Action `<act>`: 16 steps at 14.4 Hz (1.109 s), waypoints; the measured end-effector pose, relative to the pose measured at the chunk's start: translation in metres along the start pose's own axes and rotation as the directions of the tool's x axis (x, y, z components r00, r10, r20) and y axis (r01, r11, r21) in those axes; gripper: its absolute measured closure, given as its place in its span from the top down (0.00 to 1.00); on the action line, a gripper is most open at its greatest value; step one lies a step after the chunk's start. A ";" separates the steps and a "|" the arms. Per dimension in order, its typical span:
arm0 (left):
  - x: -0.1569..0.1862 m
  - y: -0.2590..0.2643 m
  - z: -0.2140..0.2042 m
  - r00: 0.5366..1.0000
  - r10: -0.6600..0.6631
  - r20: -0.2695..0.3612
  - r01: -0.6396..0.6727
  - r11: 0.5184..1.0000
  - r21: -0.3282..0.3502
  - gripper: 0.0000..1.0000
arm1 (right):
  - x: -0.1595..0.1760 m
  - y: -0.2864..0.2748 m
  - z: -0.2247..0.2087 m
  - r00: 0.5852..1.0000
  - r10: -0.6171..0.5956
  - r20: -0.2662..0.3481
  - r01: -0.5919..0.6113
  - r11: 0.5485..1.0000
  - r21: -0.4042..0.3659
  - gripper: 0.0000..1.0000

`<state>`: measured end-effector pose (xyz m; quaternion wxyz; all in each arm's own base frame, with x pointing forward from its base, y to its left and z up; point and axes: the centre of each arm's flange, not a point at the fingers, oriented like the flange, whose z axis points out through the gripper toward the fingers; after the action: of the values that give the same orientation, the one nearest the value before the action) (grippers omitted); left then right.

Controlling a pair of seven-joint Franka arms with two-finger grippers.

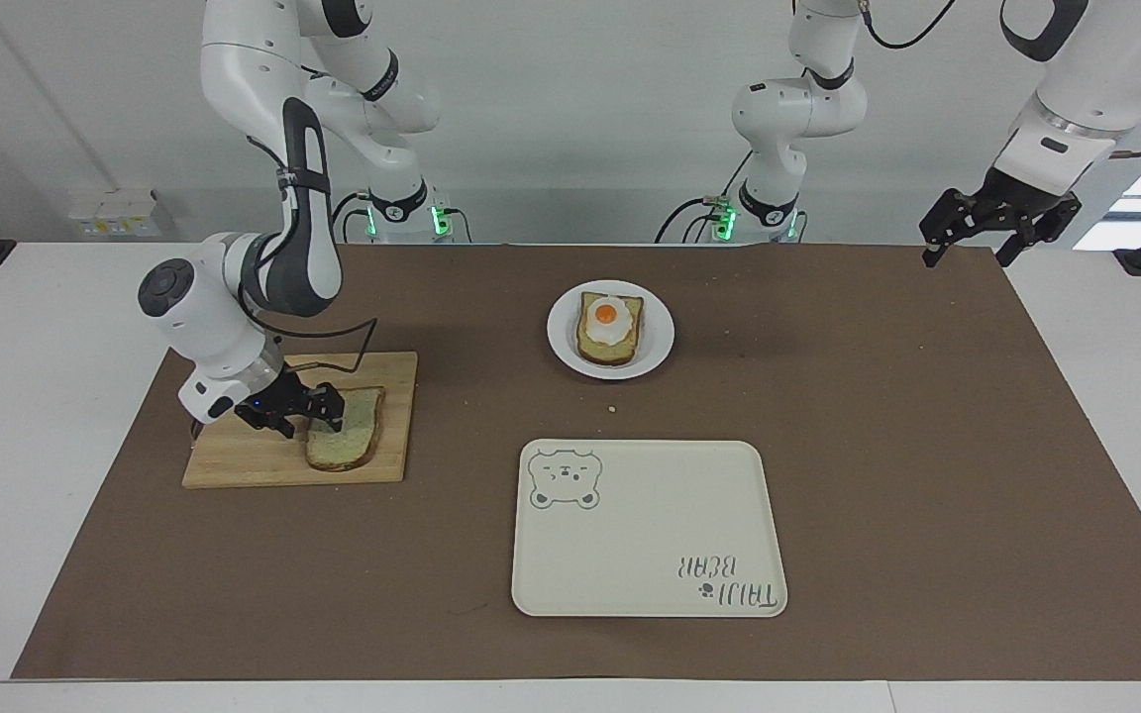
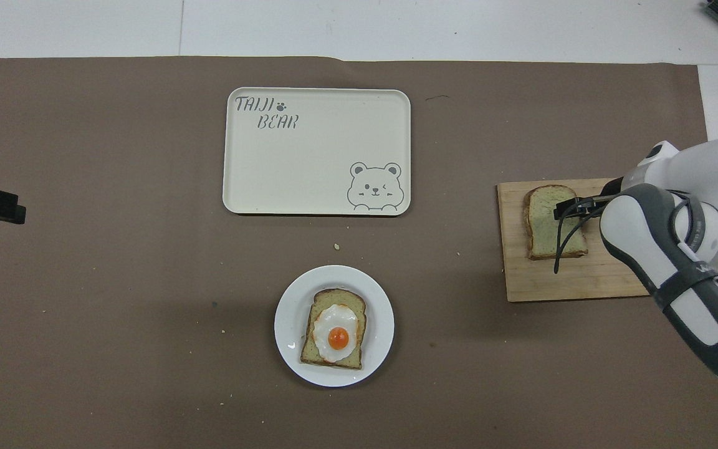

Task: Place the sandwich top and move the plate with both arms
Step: 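Close the right gripper on the bread slice edge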

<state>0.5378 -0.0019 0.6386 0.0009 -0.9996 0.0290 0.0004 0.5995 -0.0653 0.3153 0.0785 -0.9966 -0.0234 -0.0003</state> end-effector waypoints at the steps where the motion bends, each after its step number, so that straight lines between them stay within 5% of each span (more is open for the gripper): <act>1: 0.000 0.000 0.000 1.000 0.000 0.000 0.000 1.000 0.000 1.00 | -0.001 0.002 0.001 1.000 0.003 0.002 -0.003 1.000 0.001 0.82; 5: 0.000 0.000 0.000 1.000 0.000 0.000 0.000 1.000 0.000 1.00 | -0.002 0.002 0.005 1.000 0.000 -0.001 0.000 1.000 0.002 0.62; 9: 0.000 0.000 0.000 1.000 0.000 0.000 0.000 1.000 0.000 1.00 | -0.002 -0.001 0.002 1.000 0.003 -0.009 -0.003 1.000 0.010 0.25; 16: 0.000 0.000 0.000 1.000 0.000 0.000 0.000 1.000 0.000 1.00 | -0.002 0.001 0.001 1.000 0.006 -0.010 -0.006 1.000 0.009 0.08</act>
<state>0.5378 -0.0019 0.6386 0.0009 -0.9996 0.0290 0.0004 0.5976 -0.0664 0.3143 0.0833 -0.9963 -0.0199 -0.0050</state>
